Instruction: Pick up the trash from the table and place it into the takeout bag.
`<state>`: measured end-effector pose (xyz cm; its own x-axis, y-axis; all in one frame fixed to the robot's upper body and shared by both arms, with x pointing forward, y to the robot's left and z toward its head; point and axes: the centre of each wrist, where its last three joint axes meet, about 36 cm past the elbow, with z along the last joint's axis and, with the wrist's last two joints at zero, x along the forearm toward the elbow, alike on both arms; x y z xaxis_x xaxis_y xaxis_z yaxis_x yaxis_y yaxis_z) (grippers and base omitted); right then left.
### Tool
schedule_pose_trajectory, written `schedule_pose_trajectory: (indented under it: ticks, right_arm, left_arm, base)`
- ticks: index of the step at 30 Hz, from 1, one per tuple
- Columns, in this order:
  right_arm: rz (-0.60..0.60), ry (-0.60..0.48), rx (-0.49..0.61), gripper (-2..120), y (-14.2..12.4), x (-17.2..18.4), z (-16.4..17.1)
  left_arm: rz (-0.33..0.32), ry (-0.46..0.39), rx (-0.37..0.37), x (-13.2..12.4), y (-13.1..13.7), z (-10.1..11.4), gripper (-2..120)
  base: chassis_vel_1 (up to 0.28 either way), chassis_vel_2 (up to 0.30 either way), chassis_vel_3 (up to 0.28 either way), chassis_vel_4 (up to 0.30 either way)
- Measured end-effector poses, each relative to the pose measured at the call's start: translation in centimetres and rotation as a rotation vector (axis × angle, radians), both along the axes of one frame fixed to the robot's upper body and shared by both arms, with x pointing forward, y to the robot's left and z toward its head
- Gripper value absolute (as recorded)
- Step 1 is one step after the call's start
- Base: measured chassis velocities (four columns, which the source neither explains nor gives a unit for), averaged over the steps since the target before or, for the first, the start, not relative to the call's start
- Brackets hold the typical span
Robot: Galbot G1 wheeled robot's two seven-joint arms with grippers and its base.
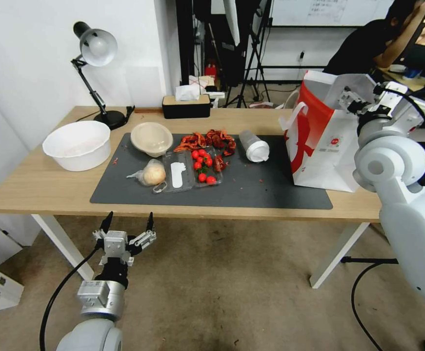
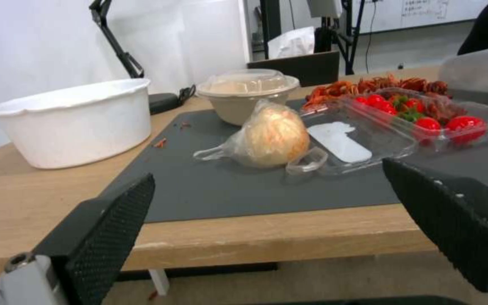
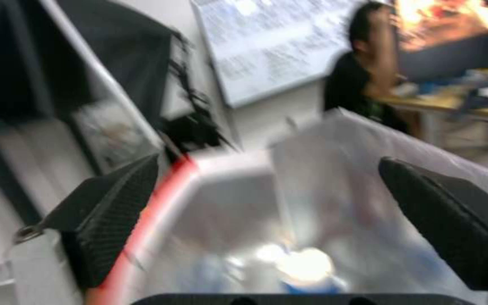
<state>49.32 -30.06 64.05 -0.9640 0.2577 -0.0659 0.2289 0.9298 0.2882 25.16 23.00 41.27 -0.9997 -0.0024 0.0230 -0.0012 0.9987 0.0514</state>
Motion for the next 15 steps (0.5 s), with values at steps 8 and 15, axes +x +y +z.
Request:
schedule_pose_trajectory:
  ticks: [8,15]
  right_arm:
    - [0.142,-0.149,0.03,100,0.4,-1.9,0.1]
    - [0.268,-0.238,0.014,100,1.2,-4.4,-1.4]
  left_arm:
    - [0.0,0.002,0.0,0.0,0.0,-0.1,100]
    - [0.0,0.003,-0.001,0.0,0.1,-0.1,100]
  base:
    - [0.0,0.0,0.0,0.0]
    - [0.0,0.0,0.0,0.0]
